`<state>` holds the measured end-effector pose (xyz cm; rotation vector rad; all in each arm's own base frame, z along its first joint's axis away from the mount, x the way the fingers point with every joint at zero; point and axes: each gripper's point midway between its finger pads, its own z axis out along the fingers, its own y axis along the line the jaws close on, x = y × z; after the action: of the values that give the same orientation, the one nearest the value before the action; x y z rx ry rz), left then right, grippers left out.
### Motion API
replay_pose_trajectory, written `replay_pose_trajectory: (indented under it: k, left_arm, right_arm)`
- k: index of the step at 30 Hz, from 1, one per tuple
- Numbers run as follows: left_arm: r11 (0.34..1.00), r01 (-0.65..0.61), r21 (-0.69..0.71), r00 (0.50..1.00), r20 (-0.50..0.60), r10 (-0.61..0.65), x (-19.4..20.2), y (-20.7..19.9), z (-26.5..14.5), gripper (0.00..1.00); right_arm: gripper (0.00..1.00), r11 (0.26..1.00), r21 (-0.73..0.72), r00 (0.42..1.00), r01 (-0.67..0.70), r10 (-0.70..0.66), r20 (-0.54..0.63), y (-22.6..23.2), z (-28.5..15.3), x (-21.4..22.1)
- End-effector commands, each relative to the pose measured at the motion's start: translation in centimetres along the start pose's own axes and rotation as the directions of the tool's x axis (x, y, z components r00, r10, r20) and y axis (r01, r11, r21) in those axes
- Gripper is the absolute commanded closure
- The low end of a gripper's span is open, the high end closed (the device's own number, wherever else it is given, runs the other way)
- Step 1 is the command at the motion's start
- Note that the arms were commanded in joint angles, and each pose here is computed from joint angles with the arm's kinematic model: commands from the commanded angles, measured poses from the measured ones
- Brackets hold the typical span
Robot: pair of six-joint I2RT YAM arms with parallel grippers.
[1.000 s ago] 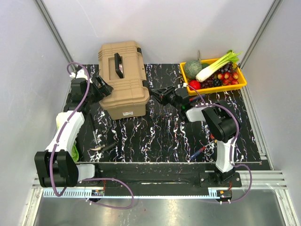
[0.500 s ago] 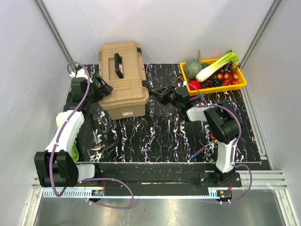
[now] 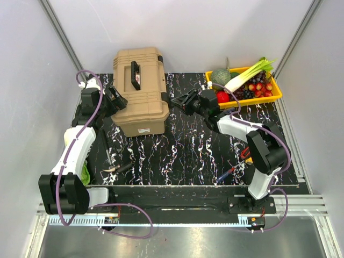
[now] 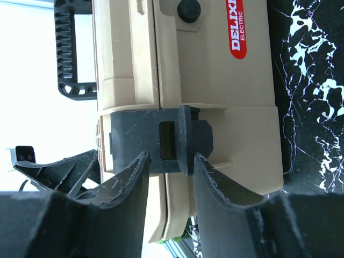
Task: Pack the tool kit
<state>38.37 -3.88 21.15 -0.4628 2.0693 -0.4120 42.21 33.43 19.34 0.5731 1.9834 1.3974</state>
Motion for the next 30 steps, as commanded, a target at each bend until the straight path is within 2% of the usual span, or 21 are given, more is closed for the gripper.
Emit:
replay_pose_trajectory:
  k: [1,5,10,13,19,25,30]
  left_arm:
    - [0.993,-0.069,-0.094,0.981,-0.189,0.051,4.9,2.5,-0.4,0.01]
    - [0.993,-0.075,-0.096,0.982,-0.178,0.057,4.4,2.4,-0.5,0.01]
    - [0.992,-0.077,-0.097,0.983,-0.176,0.059,4.3,2.4,-0.6,0.01]
    - [0.992,-0.078,-0.098,0.981,-0.184,0.059,4.5,2.4,-0.4,0.01]
    - [0.993,-0.075,-0.094,0.980,-0.193,0.056,4.7,2.4,-0.3,0.01]
    - [0.993,-0.079,-0.092,0.982,-0.176,0.062,4.1,2.2,-0.5,0.01]
    - [0.990,-0.101,-0.099,0.986,-0.141,0.086,2.5,1.8,-1.2,0.01]
  right_arm:
    - [0.55,0.977,-0.192,0.994,0.092,-0.102,-0.043,8.2,-2.4,1.6]
    - [0.41,0.979,-0.172,0.993,0.108,-0.116,-0.036,7.8,-2.4,1.5]
    - [0.18,0.977,-0.117,0.984,0.178,-0.180,-0.008,6.7,-2.5,1.0]
    - [0.10,0.966,-0.132,0.973,0.224,-0.229,-0.028,6.8,-2.1,1.3]
    - [0.09,0.969,-0.098,0.968,0.229,-0.237,-0.087,5.6,-0.9,2.2]
    - [0.11,0.973,-0.009,0.973,0.231,-0.231,-0.024,4.6,-1.4,0.9]
    - [0.09,0.952,-0.018,0.952,0.306,-0.306,0.017,6.4,-2.4,-0.3]
